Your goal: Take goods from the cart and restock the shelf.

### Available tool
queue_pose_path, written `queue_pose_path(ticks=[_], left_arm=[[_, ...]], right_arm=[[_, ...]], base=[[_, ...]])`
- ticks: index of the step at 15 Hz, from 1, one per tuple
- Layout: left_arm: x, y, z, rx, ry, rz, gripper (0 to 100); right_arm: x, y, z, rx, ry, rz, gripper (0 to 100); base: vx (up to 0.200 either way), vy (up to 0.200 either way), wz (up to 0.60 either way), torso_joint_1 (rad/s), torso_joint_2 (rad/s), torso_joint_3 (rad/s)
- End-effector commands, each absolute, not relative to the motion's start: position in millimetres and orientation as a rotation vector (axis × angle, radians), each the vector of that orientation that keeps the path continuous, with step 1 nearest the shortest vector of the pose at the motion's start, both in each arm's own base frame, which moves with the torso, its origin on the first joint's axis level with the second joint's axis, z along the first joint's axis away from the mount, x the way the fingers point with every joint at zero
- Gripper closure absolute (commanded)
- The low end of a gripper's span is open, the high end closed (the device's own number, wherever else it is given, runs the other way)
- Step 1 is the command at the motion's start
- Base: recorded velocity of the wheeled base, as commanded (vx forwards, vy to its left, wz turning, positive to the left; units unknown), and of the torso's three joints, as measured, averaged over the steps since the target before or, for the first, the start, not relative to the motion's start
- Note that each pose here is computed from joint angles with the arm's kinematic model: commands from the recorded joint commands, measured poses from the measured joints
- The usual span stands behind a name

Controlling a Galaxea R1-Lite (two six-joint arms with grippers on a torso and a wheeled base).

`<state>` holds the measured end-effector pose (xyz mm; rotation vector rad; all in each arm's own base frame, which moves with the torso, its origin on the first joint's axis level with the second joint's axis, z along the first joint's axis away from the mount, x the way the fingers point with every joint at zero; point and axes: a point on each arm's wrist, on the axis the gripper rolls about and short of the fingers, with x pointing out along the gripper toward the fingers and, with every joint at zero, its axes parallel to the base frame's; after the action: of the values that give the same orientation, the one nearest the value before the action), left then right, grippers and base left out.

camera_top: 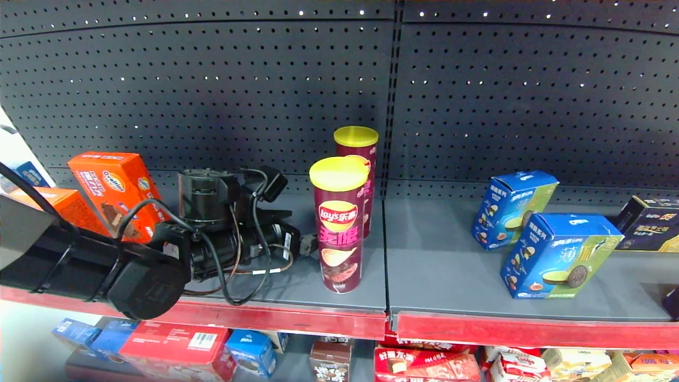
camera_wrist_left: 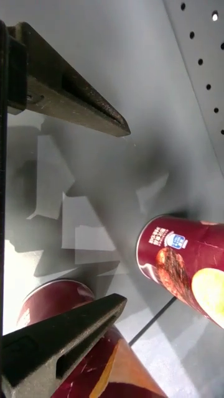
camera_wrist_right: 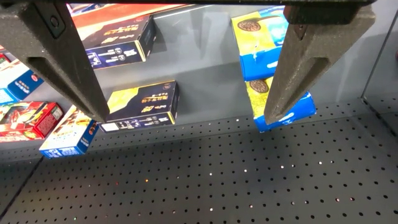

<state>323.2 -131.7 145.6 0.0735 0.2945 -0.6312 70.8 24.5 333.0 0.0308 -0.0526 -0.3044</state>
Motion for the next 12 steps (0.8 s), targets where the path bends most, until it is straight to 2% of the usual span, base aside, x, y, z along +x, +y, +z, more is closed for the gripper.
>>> queue_pose_path(ticks=[1, 12], left_arm=[[325.6, -133.4, 143.0, 0.074, 0.299, -0.633, 0], [326.5, -139.0, 141.9, 0.068, 0.302, -0.642, 0]], right_arm=[[71.4, 24.9, 332.5, 0.029, -0.05, -0.304, 0], [72.2, 25.4, 332.4, 0.028, -0.049, -0.304, 0]], base=[[0.0, 0.0, 0.0, 0.0, 0.0, 0.0], [0.0, 0.0, 0.0, 0.0, 0.0, 0.0]])
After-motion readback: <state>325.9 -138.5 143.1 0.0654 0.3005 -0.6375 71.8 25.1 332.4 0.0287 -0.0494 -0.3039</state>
